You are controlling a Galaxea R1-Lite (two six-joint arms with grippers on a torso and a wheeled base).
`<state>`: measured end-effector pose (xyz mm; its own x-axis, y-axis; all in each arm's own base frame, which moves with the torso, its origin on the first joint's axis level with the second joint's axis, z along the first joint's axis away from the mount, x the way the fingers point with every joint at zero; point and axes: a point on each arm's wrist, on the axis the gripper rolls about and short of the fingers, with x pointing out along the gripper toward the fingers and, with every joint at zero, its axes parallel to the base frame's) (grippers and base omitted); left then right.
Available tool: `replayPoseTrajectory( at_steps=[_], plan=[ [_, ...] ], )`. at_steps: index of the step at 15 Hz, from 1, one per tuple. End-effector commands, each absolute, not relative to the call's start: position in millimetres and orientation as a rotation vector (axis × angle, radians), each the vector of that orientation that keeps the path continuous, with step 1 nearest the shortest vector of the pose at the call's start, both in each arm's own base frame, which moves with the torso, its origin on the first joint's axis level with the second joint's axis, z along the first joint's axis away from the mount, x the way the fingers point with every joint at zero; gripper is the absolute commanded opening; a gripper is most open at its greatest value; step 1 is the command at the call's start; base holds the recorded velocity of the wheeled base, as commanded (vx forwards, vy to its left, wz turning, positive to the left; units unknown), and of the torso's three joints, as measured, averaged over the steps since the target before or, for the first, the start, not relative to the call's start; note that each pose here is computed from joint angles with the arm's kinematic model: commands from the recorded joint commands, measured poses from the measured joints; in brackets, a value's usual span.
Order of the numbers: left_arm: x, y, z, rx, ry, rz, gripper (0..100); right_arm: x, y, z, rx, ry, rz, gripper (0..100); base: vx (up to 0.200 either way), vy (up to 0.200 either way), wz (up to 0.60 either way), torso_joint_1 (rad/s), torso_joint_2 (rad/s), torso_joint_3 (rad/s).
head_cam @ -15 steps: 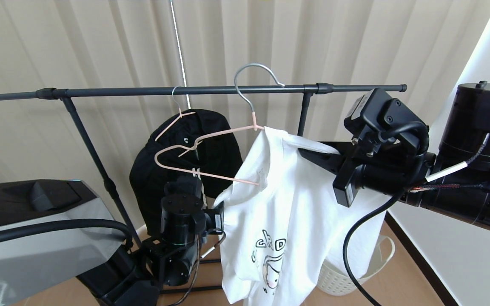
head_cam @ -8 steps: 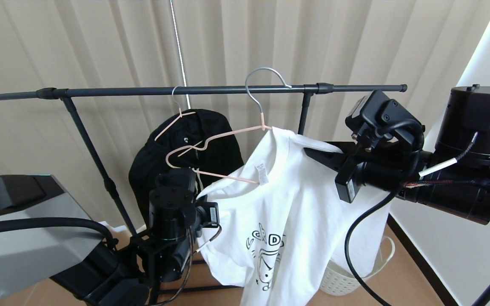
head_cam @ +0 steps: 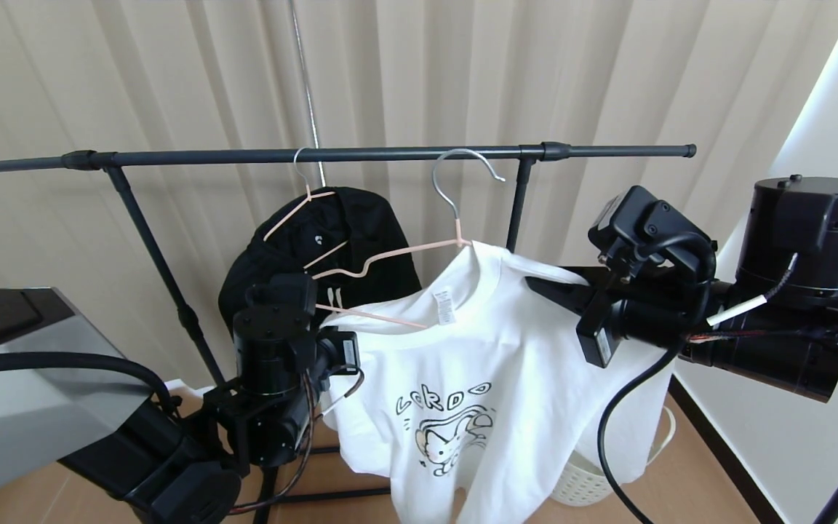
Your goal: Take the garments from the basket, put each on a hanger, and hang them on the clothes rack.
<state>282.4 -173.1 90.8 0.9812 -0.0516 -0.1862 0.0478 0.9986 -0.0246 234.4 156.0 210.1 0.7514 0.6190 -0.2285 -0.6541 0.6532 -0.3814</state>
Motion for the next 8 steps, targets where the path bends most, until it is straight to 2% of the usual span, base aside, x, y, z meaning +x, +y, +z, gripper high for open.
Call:
replayPoseTrajectory(
  at_steps=[1,8],
  plan=[
    [284.2,-169.7,92.2,-0.020,0.184,-0.039,0,233.7,155.5,205.9,-0.466,0.095,0.728,0,0.000,0.000,0.00,0.000,0.00,0.000],
    [295.4,-157.0,94.1,-0.021,0.173,0.004,0,235.4,142.5,194.3,-0.456,0.099,0.684,0,0.000,0.000,0.00,0.000,0.00,0.000]
  ],
)
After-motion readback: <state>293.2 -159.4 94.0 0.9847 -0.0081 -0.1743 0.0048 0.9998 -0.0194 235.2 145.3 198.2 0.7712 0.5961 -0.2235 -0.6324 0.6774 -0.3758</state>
